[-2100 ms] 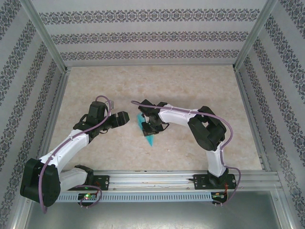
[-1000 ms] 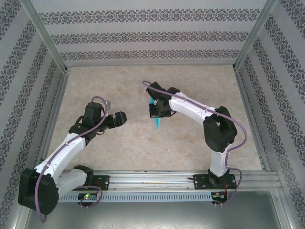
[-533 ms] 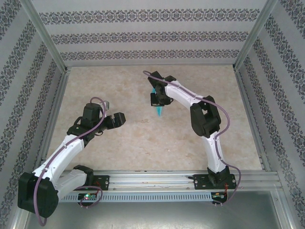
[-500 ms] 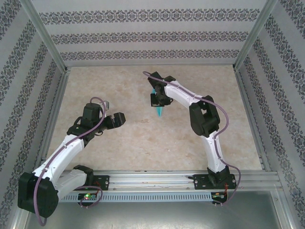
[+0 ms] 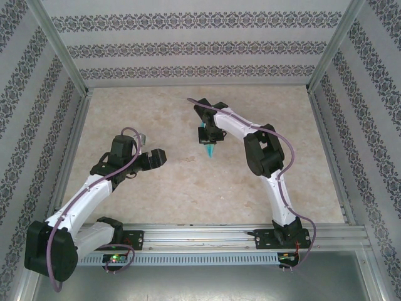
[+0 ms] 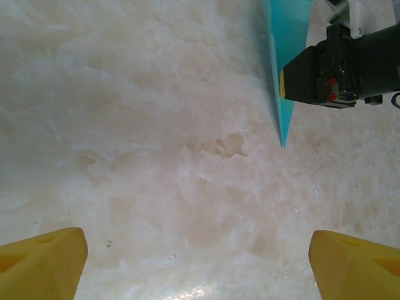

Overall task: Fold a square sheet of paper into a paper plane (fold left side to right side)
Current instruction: Move the paper plane to the center of the table.

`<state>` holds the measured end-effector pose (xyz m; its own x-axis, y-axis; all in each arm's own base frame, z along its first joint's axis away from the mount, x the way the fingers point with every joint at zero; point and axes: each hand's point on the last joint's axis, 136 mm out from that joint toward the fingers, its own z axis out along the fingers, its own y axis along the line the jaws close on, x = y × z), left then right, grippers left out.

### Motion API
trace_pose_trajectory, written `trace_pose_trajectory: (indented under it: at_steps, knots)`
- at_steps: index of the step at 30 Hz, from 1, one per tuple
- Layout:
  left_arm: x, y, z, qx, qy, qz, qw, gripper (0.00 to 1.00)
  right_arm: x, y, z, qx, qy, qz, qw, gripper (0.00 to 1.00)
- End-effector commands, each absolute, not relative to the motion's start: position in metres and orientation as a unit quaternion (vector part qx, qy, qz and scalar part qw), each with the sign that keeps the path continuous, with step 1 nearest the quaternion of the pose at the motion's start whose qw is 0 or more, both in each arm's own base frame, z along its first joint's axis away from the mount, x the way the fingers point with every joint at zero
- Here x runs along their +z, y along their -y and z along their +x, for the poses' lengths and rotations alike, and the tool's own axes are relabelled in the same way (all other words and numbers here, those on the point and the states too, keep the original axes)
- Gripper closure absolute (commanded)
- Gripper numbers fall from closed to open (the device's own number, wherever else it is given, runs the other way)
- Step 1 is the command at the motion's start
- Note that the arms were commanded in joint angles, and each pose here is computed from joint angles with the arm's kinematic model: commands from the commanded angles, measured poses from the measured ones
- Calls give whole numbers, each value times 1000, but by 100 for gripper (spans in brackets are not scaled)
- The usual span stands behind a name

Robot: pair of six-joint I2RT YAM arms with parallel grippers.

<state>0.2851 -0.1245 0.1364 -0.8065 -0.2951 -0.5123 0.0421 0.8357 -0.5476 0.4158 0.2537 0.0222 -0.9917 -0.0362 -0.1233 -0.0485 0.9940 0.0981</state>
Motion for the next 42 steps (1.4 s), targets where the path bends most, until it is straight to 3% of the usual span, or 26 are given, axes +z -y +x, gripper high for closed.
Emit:
trace_pose_trajectory:
  at_steps: [1, 8, 22, 42]
  knots:
    - [136, 123, 286, -281, -909, -68, 300, 9, 14, -247, 416, 49, -998, -10, 44, 92]
    - [137, 123, 286, -281, -909, -67, 300, 9, 5, -247, 411, 53, -998, -5, 34, 85]
    - [145, 117, 286, -263, -911, -65, 312, 9, 9, -241, 410, 45, -998, 6, 49, 62]
    - [150, 115, 287, -259, -911, -67, 315, 9, 47, -243, 412, 52, -995, -6, 83, 60]
